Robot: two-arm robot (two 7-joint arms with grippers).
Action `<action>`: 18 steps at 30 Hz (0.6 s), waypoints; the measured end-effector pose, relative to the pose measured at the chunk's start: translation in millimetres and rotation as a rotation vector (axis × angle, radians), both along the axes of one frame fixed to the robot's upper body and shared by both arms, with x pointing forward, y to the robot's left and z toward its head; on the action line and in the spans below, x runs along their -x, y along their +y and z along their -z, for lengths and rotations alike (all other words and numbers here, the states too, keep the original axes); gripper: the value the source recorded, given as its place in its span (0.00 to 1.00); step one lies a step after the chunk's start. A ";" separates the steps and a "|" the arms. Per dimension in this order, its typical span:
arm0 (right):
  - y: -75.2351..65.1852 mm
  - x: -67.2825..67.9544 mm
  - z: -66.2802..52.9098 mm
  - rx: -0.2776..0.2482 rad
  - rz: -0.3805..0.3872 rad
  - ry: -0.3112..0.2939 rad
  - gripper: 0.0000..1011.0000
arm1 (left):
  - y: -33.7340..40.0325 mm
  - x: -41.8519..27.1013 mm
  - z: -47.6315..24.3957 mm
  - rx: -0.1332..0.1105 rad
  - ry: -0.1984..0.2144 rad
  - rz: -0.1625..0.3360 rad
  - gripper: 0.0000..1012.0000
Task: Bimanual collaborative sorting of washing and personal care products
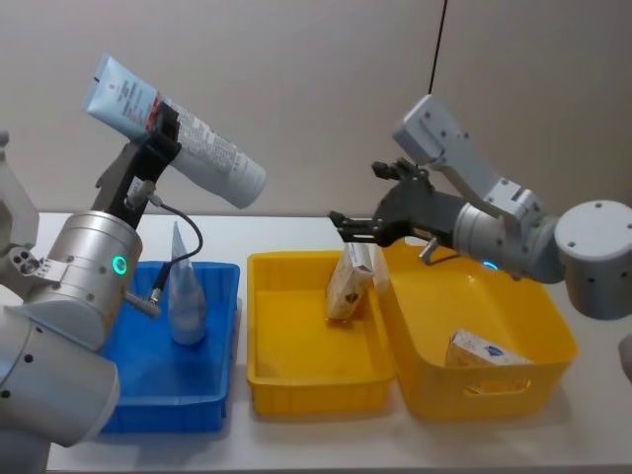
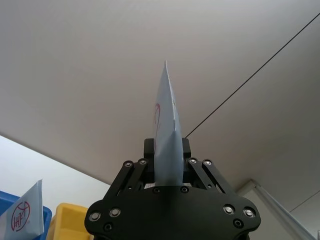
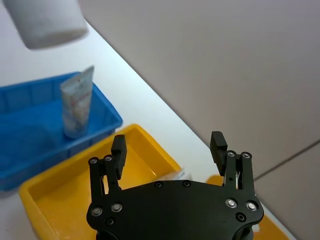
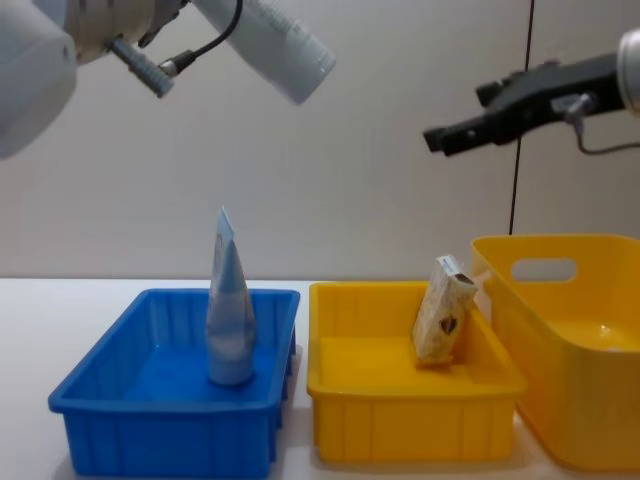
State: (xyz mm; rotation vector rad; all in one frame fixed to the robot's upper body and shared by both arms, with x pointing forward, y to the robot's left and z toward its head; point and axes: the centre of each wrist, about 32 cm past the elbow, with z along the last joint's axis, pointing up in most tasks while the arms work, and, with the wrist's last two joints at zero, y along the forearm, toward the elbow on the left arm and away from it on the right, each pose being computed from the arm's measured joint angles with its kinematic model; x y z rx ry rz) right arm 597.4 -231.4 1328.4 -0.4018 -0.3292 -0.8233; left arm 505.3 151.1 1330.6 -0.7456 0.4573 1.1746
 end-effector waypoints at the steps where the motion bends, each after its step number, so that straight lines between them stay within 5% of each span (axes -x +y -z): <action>1: 1.9 -0.1 -1.2 -0.002 -0.009 -0.003 0.99 | -0.5 -0.3 0.1 -0.001 -0.002 -0.001 0.25; 18: 26.8 -4.4 -10.6 -0.018 -0.110 0.040 0.99 | -7.4 -4.7 2.1 -0.027 -0.030 -0.017 0.25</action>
